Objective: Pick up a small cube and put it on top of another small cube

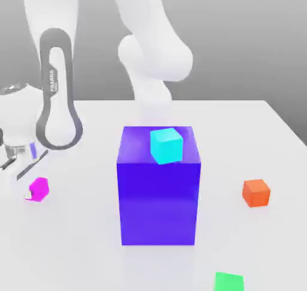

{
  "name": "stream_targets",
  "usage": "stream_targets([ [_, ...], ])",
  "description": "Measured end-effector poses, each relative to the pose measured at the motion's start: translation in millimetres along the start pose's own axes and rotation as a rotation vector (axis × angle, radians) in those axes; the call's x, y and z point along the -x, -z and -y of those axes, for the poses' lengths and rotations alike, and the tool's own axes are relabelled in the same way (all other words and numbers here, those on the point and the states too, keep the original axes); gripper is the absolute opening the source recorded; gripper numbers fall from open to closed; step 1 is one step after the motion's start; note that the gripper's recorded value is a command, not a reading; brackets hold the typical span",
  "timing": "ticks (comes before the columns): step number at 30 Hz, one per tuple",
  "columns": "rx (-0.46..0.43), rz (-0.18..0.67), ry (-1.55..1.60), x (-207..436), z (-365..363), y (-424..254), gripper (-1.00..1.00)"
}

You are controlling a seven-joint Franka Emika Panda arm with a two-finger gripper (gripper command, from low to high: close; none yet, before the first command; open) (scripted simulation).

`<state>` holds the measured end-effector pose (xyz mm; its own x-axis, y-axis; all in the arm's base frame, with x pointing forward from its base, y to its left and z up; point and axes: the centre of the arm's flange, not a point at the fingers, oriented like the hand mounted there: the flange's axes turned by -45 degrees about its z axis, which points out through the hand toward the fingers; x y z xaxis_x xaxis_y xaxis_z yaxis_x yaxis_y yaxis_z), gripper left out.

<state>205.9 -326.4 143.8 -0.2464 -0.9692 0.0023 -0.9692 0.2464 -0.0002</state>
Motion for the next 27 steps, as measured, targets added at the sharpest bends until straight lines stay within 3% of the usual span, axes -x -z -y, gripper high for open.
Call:
stream_targets([
  [4,-0.001,0.001,0.000,0.5,-0.2,37.4,-1.00],
  [8,0.009,0.002,0.261,51.3,68.5,52.1,-1.00],
  [16,0.019,0.002,0.924,253.9,191.0,69.4,-1.00],
  [23,0.006,0.002,1.373,434.1,200.4,87.8,-1.00],
  [26,-0.002,0.002,1.542,504.6,193.1,61.8,-1.00],
  [27,-0.002,0.002,1.567,514.8,190.9,47.0,1.00],
])
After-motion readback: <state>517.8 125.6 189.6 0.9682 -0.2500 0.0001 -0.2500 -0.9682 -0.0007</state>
